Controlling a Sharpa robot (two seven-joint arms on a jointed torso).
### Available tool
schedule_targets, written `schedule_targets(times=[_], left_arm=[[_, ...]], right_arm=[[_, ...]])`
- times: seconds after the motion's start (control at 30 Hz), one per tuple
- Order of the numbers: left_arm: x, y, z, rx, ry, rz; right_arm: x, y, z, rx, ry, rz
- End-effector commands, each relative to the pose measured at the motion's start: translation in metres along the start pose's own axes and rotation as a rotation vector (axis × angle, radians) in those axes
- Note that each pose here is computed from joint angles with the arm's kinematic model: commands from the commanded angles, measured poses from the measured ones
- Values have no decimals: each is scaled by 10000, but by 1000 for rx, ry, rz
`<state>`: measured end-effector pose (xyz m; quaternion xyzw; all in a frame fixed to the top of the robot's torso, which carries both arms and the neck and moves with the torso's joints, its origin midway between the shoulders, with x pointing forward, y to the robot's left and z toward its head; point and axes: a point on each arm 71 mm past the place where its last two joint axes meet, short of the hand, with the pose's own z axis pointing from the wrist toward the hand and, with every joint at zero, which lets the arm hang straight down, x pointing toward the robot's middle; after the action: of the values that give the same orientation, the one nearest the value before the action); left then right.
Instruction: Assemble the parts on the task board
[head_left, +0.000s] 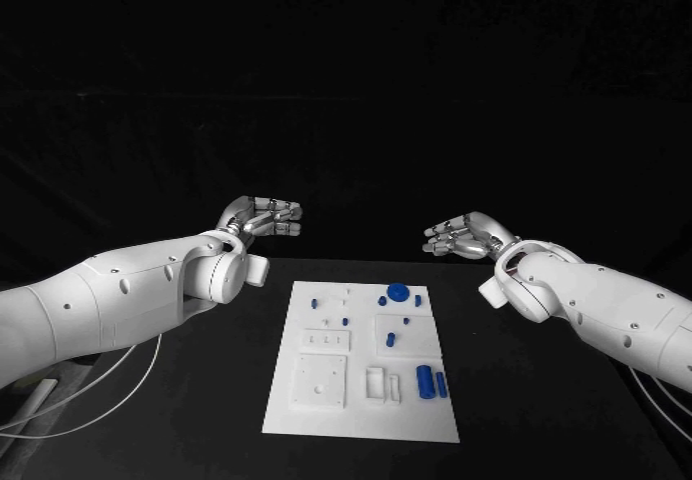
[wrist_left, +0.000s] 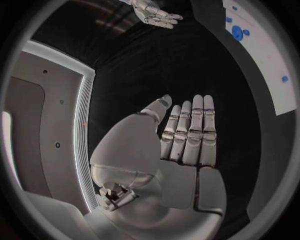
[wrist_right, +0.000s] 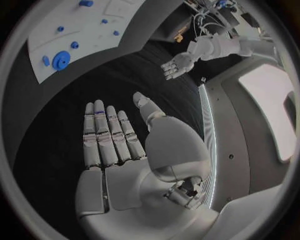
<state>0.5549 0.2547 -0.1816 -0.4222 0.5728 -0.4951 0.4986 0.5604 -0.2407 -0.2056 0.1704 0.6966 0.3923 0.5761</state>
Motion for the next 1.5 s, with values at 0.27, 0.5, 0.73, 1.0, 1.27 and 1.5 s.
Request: schedule_targets(times=[0.27, 0.5, 0.73, 1.0, 1.27, 1.5], left_arm=[[163, -171, -195, 29, 125, -11], [276, -231, -311, 47, 178, -5], [331, -334, -398, 72, 205, -5], [412, -450, -465, 99, 257, -24], [489, -534, -518, 118, 295, -42], [525, -601, -550, 132, 309, -49]], right_arm=[[151, 301, 71, -130, 113, -538], [212, 416, 91, -152, 105, -729], [263, 517, 112, -176, 81, -877], [296, 538, 155, -154, 62, -957], [305, 510, 203, -132, 51, -990], [334, 503, 240, -127, 53, -1005]])
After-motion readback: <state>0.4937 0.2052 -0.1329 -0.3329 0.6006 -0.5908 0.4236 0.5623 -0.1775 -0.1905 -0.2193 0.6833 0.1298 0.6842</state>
